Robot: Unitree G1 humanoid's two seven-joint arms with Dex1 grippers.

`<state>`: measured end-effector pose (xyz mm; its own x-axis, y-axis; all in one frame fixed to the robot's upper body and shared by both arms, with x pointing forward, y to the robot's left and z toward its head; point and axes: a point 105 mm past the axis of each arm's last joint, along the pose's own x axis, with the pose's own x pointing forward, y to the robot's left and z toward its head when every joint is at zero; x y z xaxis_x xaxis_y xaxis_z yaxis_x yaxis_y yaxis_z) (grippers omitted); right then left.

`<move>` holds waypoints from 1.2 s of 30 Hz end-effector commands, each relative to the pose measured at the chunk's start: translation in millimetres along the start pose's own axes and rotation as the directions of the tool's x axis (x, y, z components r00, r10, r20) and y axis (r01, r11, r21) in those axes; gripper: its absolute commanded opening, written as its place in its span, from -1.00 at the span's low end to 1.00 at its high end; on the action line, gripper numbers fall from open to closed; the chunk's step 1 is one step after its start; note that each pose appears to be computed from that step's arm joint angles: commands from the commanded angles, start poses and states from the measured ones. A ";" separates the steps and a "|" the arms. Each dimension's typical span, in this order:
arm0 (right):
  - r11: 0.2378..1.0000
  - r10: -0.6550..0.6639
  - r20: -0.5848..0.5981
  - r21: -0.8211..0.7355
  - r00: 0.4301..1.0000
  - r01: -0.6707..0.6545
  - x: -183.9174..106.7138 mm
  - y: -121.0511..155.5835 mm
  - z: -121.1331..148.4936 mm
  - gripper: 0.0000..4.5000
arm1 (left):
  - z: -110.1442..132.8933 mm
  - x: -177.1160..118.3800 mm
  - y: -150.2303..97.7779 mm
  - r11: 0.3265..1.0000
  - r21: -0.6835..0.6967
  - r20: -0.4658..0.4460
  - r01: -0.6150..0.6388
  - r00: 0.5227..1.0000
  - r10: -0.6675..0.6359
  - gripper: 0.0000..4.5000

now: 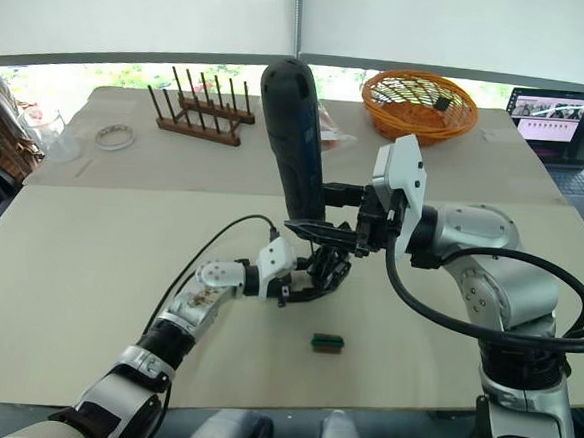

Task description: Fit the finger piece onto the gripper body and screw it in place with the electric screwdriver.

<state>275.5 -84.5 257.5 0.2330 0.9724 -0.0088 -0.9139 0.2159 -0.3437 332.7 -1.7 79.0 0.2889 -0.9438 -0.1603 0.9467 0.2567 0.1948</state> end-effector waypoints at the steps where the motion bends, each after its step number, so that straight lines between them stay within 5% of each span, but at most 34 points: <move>1: 0.998 0.003 0.034 -0.070 0.999 -0.001 -2.4 1.2 13.3 -0.15 | 13.6 3.0 0.0 1.000 0.024 0.042 0.011 0.999 -0.012 0.03; 36: 0.999 0.038 0.056 -0.038 0.998 -0.036 0.6 10.5 16.2 -0.15 | 14.7 3.6 1.1 1.000 0.028 0.044 0.009 0.999 -0.010 0.03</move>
<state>269.9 -80.4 256.8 0.2005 0.9797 -0.0036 -0.9246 0.1880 -0.3312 332.7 -1.8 79.1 0.2889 -0.9439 -0.1599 0.9467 0.2568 0.1942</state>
